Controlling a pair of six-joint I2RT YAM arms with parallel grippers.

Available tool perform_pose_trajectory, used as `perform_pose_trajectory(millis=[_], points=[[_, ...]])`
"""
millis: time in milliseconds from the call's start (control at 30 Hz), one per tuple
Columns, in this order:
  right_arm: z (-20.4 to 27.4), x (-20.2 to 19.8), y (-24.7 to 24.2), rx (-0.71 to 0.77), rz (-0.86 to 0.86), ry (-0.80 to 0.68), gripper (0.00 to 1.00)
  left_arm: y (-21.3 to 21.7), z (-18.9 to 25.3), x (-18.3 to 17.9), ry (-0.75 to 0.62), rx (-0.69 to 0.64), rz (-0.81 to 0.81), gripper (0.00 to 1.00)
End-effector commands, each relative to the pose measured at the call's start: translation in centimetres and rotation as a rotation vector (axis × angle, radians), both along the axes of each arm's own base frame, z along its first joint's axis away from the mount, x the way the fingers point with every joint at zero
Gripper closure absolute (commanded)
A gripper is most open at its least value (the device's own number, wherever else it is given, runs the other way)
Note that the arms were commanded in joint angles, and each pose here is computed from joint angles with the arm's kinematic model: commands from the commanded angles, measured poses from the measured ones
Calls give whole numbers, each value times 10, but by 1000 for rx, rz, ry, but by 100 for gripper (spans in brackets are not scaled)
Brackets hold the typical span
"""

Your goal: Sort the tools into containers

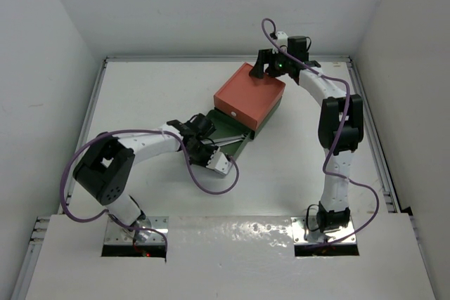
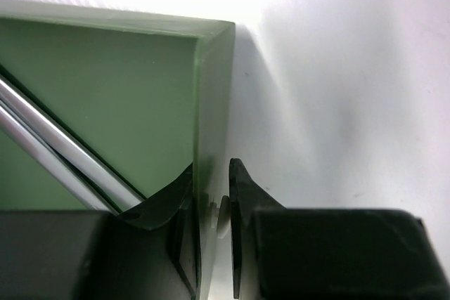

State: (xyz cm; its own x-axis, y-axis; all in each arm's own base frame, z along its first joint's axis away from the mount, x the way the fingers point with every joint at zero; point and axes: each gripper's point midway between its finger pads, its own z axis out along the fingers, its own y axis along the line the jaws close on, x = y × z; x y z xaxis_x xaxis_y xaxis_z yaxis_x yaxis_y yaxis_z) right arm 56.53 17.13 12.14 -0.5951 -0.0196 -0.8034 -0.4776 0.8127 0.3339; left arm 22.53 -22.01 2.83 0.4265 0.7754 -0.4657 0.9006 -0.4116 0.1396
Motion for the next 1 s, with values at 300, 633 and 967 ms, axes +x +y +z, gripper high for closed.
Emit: perform_pose_trajectory(millis=[300, 633, 967], points=[[-18, -13, -5, -32, -10, 56, 21, -31, 44, 31, -245, -154, -95, 100], [-20, -15, -6, -38, -7, 61, 21, -44, 46, 31, -254, -166, -107, 100], [-18, -16, -6, -41, -5, 57, 21, -50, 40, 45, -255, -162, -50, 100]])
